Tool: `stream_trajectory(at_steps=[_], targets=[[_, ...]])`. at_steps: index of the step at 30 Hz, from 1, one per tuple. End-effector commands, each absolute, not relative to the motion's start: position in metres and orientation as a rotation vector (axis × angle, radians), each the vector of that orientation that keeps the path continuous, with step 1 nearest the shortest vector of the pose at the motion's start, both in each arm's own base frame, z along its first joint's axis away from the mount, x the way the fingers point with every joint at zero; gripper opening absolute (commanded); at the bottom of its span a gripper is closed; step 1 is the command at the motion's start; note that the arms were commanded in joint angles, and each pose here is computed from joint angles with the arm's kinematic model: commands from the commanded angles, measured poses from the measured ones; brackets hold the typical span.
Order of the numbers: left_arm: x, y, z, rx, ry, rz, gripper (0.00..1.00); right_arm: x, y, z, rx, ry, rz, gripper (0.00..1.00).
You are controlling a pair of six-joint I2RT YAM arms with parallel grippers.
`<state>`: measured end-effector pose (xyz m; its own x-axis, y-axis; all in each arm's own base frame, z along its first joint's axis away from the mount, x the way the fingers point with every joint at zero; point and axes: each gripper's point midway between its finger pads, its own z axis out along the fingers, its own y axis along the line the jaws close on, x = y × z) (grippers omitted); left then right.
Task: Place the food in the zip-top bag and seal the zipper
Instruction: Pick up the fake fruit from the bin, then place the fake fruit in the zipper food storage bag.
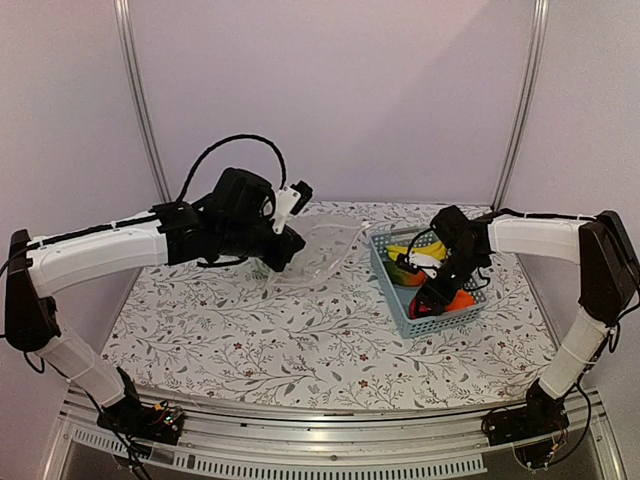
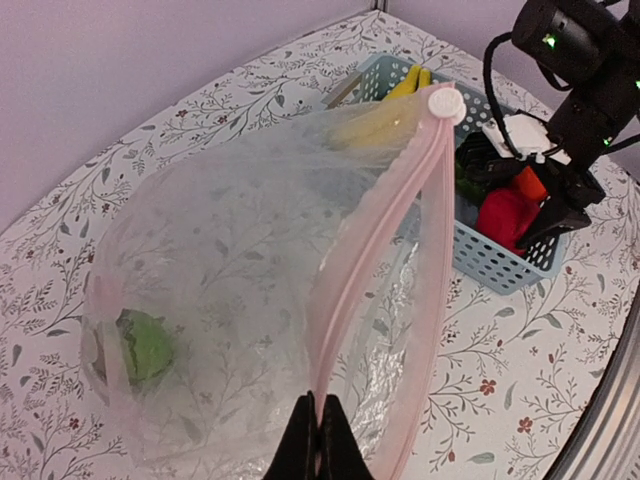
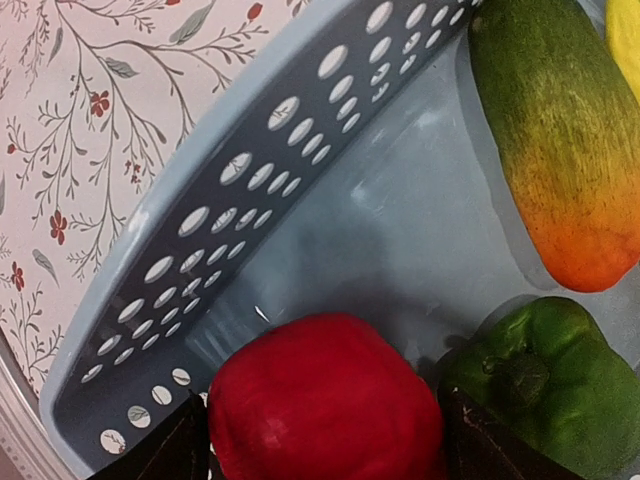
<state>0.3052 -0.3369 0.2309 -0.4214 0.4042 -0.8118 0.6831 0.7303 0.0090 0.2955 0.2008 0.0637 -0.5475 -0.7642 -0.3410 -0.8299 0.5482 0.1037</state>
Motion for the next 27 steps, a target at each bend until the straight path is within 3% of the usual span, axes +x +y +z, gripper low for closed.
stream_trajectory(at_steps=[1, 9, 16, 27], targets=[[0.309, -0.332, 0.239, 0.785, 2.052, -0.446, 0.0, 0.3, 0.199, 0.061, -1.31, 2.575, 0.359, 0.73], [0.312, -0.327, 0.241, 0.763, 2.052, -0.454, 0.0, 0.315, 0.213, 0.13, -1.272, 2.392, 0.394, 0.55], [0.318, -0.327, 0.244, 0.74, 2.051, -0.517, 0.0, 0.31, 0.235, 0.211, -1.281, 2.137, 0.519, 0.53], [0.318, -0.385, 0.288, 0.686, 2.005, -0.89, 0.0, 0.285, 0.284, 0.363, -1.303, 1.641, 0.791, 0.53]])
